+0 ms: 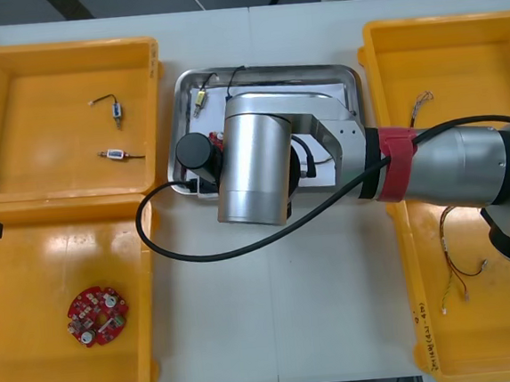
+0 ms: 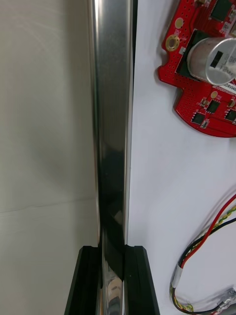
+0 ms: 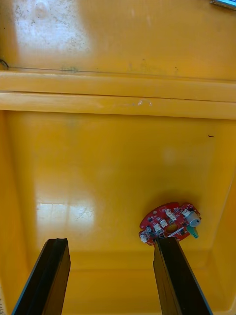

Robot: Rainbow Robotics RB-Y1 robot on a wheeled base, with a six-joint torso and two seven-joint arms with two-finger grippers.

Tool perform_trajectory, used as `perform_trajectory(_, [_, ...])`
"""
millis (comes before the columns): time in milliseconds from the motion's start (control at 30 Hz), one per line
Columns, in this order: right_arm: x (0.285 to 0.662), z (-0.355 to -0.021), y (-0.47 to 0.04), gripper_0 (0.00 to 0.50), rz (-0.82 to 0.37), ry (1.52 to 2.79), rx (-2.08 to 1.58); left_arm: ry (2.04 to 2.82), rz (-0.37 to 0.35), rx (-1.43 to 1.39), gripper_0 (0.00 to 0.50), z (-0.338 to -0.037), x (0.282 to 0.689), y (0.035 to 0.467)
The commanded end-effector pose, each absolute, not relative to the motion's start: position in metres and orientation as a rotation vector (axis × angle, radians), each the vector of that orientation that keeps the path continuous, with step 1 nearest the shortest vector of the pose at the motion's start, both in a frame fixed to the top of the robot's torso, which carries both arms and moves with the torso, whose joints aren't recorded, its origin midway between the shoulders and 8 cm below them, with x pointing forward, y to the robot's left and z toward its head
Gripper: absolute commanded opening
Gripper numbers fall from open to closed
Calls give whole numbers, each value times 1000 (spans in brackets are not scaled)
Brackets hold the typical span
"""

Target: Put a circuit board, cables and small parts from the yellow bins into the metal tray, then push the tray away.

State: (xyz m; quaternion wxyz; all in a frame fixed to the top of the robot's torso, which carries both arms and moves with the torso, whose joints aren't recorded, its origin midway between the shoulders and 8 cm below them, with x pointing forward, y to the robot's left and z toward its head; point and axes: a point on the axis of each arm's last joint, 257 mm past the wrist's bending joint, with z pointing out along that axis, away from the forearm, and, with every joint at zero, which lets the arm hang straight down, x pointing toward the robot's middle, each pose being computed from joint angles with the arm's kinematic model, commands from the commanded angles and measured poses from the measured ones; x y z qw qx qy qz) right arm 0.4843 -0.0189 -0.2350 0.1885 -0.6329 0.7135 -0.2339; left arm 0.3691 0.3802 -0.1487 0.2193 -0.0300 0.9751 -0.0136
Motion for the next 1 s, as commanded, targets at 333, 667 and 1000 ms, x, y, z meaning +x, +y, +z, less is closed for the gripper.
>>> perform_trajectory(333, [507,-200,8,0,-707,1868,-1830,2688,45,0,500,-138,364,392])
perform_trajectory(667, [529,-182,14,0,-745,1841,-1805,2688,45,0,500,-138,364,392])
perform_trajectory(1000, [552,-163,20,0,-777,1804,-1782,2688,45,0,500,-138,364,392])
